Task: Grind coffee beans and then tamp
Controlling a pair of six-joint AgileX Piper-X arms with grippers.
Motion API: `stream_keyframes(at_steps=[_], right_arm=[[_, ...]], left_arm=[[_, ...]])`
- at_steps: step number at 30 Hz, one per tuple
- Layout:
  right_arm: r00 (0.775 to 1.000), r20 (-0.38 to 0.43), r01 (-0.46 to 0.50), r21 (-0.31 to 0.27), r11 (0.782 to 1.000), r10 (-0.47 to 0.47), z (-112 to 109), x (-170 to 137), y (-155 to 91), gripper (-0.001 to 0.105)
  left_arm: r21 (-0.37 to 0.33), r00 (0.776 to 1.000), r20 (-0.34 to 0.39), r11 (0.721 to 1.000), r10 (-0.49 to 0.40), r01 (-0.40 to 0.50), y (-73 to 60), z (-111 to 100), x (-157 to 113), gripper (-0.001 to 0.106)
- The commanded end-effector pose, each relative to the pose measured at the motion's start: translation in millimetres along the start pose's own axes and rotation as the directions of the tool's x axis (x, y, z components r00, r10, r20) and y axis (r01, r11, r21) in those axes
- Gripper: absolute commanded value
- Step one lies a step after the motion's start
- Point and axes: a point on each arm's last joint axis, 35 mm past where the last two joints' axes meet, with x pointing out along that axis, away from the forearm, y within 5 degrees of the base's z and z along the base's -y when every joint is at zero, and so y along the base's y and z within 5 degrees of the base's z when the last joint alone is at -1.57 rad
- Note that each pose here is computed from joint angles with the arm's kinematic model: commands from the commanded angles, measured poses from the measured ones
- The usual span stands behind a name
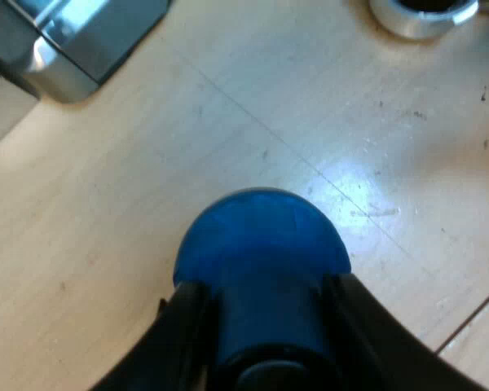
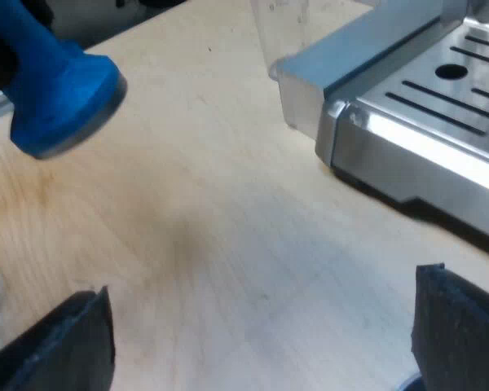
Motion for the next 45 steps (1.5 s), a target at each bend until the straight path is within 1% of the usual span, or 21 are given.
stream_keyframes(at_steps=[1, 4, 6, 7, 8, 9, 10, 15, 16, 19, 23, 24, 25, 26, 28, 29, 33, 35, 37, 43, 45], right_arm=[[0.999, -0.048, 0.003, -0.024, 1.000, -0.004, -1.3, -6.7, -2.0, 0.076], [0.994, -0.069, 0.080, -0.031, 0.996, -0.082, -5.7, -12.0, -5.7, 0.076], [0.981, -0.078, 0.177, -0.031, 0.984, -0.179, -12.9, -17.8, -9.9, 0.076], [0.977, -0.078, 0.197, -0.031, 0.980, -0.199, -13.3, -18.8, -10.7, 0.076], [0.966, -0.087, 0.241, -0.034, 0.970, -0.243, -20.1, -22.7, -12.7, 0.076], [0.966, -0.089, 0.241, -0.034, 0.970, -0.243, -21.1, -23.2, -12.7, 0.076], [0.966, -0.090, 0.241, -0.035, 0.970, -0.243, -30.9, -28.6, -13.3, 0.076], [0.971, -0.087, 0.221, -0.032, 0.975, -0.223, -50.6, -36.8, -13.2, 0.076], [0.971, -0.088, 0.221, -0.032, 0.975, -0.223, -58.4, -39.0, -13.2, 0.076], [0.970, -0.096, 0.220, -0.036, 0.975, -0.223, -66.6, -41.4, -13.2, 0.076], [0.982, -0.131, 0.129, -0.083, 0.988, -0.140, -81.7, -45.4, -10.4, 0.076], [0.985, -0.139, 0.084, -0.094, 0.992, -0.097, -85.3, -46.3, -8.9, 0.076], [0.986, -0.144, 0.069, -0.093, 0.993, -0.082, -87.3, -46.9, -8.4, 0.076], [0.986, -0.144, 0.066, -0.093, 0.993, -0.079, -87.3, -46.9, -8.3, 0.076], [0.988, -0.132, 0.067, -0.089, 0.994, -0.079, -85.9, -46.7, -8.3, 0.076], [0.989, -0.125, 0.069, -0.087, 0.994, -0.079, -85.1, -46.6, -8.3, 0.076], [0.995, -0.064, 0.078, -0.068, 0.995, -0.082, -78.1, -46.0, -8.7, 0.076], [0.995, -0.053, 0.079, -0.065, 0.995, -0.083, -76.9, -45.9, -8.7, 0.076], [0.995, -0.052, 0.079, -0.064, 0.995, -0.083, -76.8, -45.9, -8.7, 0.076], [0.995, -0.052, 0.079, -0.064, 0.995, -0.083, -76.8, -45.9, -8.7, 0.076], [0.995, -0.052, 0.078, -0.064, 0.995, -0.081, -76.8, -45.9, -8.7, 0.076]], left_arm=[[-0.010, 1.000, 0.006, 1.000, 0.005, -0.004, -0.2, 0.0, -2.3, 0.000], [-0.015, 1.000, 0.006, 1.000, 0.005, -0.004, -0.2, 0.0, -2.3, 0.000], [-0.018, 1.000, 0.006, 1.000, 0.002, -0.002, -0.3, 0.0, -2.3, 0.000], [-0.018, 1.000, 0.006, 1.000, -0.001, 0.001, -0.4, 0.0, -2.3, 0.000], [-0.018, 1.000, 0.006, 1.000, -0.015, 0.015, -0.9, -0.1, -2.3, 0.000], [-0.018, 1.000, 0.006, 1.000, -0.021, 0.021, -1.1, -0.1, -2.3, 0.000], [-0.022, 1.000, 0.006, 1.000, -0.021, 0.021, -1.1, -0.1, -2.3, 0.000], [-0.030, 1.000, 0.006, 0.999, -0.021, 0.021, -1.1, -0.1, -2.3, 0.000], [-0.030, 1.000, 0.013, 0.999, -0.021, 0.021, -1.2, 0.7, -2.3, 0.000], [-0.029, 1.000, 0.022, 0.999, -0.021, 0.022, -1.2, 1.7, -2.3, 0.000], [-0.028, 0.999, 0.025, 0.999, -0.021, 0.022, -1.2, 2.1, -2.3, 0.000], [-0.026, 0.999, 0.047, 0.999, -0.027, 0.029, -1.3, 7.2, 0.0, 0.000], [-0.025, 0.998, 0.044, 0.998, -0.053, 0.054, -2.1, 9.8, 1.1, 0.000], [-0.026, 0.997, 0.035, 0.997, -0.065, 0.066, -2.5, 11.8, 2.5, 0.000], [-0.026, 0.991, 0.014, 0.991, -0.130, 0.131, -5.0, 21.7, 4.6, 0.000], [-0.026, 0.991, 0.011, 0.990, -0.135, 0.136, -5.3, 23.9, 4.8, 0.000], [-0.017, 0.991, 0.013, 0.990, -0.137, 0.137, -7.1, 53.4, 4.4, 0.000], [0.002, 0.989, 0.009, 0.989, -0.145, 0.145, -10.5, 64.7, 4.7, 0.000], [0.039, 0.987, -0.006, 0.986, -0.163, 0.163, -18.9, 77.1, 6.6, 0.000], [0.107, 0.981, -0.032, 0.975, -0.190, 0.193, -37.2, 93.5, 17.1, 0.000], [0.109, 0.981, -0.035, 0.975, -0.190, 0.193, -38.3, 94.2, 18.0, 0.000]])
